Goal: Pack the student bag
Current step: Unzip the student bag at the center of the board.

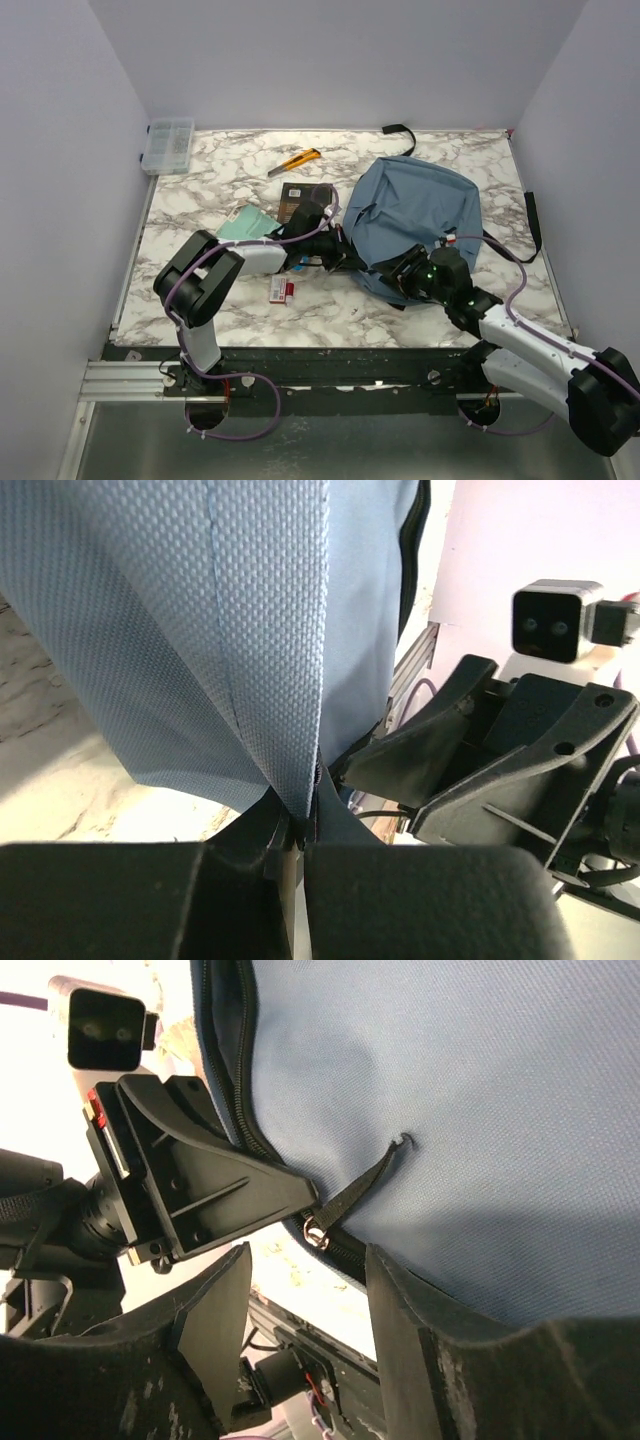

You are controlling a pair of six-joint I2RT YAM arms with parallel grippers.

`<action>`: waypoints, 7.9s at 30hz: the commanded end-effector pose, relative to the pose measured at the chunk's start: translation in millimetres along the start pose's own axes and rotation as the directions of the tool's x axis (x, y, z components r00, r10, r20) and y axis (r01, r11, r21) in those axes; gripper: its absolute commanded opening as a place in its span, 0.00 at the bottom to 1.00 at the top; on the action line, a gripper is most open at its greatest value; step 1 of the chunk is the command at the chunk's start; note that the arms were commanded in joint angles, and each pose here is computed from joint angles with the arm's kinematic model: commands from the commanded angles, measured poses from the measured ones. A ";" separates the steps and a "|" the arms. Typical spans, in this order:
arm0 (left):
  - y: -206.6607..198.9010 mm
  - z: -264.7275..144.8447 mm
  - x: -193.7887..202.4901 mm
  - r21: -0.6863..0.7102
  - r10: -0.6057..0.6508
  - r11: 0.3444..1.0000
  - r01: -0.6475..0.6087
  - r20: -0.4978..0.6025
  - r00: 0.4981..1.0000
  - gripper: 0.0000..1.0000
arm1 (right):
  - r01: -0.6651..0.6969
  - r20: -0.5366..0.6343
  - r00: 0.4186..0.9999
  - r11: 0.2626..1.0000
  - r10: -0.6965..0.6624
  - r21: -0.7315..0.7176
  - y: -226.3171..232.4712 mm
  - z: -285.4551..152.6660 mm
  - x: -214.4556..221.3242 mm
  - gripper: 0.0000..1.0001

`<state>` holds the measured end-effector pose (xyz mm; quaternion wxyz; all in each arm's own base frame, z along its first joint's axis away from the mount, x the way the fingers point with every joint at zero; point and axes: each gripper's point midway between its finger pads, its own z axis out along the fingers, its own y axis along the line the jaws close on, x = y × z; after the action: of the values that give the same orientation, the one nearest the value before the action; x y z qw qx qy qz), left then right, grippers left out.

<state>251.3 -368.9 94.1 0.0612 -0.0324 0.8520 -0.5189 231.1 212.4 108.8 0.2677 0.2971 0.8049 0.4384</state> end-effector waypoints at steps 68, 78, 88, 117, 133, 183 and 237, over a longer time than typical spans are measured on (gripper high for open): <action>-12.5 9.2 -39.2 0.107 -0.038 0.994 0.028 0.093 0.995 0.00 | 0.248 0.167 0.933 0.908 -0.317 0.337 -27.4 -25.8 -59.1 0.01; -8.8 -8.3 -74.4 0.095 -0.045 0.995 0.032 0.142 0.989 0.00 | -0.012 0.483 0.805 0.804 -0.344 0.594 -58.3 -93.5 -121.2 0.01; -16.1 -13.3 -65.4 0.087 -0.004 0.996 -0.003 0.086 0.996 0.23 | 0.007 0.591 0.692 0.823 -0.413 0.568 -51.5 -107.5 -145.9 0.01; -108.4 40.4 19.4 -0.220 0.894 0.445 -0.868 0.170 0.416 0.79 | 0.261 0.457 0.792 0.901 -0.406 0.347 6.9 -85.2 -114.6 0.01; -24.0 55.7 34.3 -0.256 0.795 0.569 -0.782 -0.072 0.602 0.07 | 0.193 0.446 0.775 0.839 -0.448 0.508 -16.7 -80.6 -128.0 0.01; -98.8 -23.5 46.6 0.152 0.608 0.777 -0.611 0.076 0.791 0.71 | 0.616 0.109 0.742 0.737 -0.661 0.279 11.0 -40.7 -158.8 0.68; 4.1 -29.0 9.1 -0.010 0.202 0.979 -0.202 0.086 0.976 0.67 | 0.790 -0.383 0.612 0.515 -0.692 0.332 -48.3 -2.1 -19.4 0.62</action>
<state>236.8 -341.4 86.9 0.1278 0.0247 0.8578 -0.4972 243.3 201.2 78.6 0.2971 -0.0778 0.9358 0.1732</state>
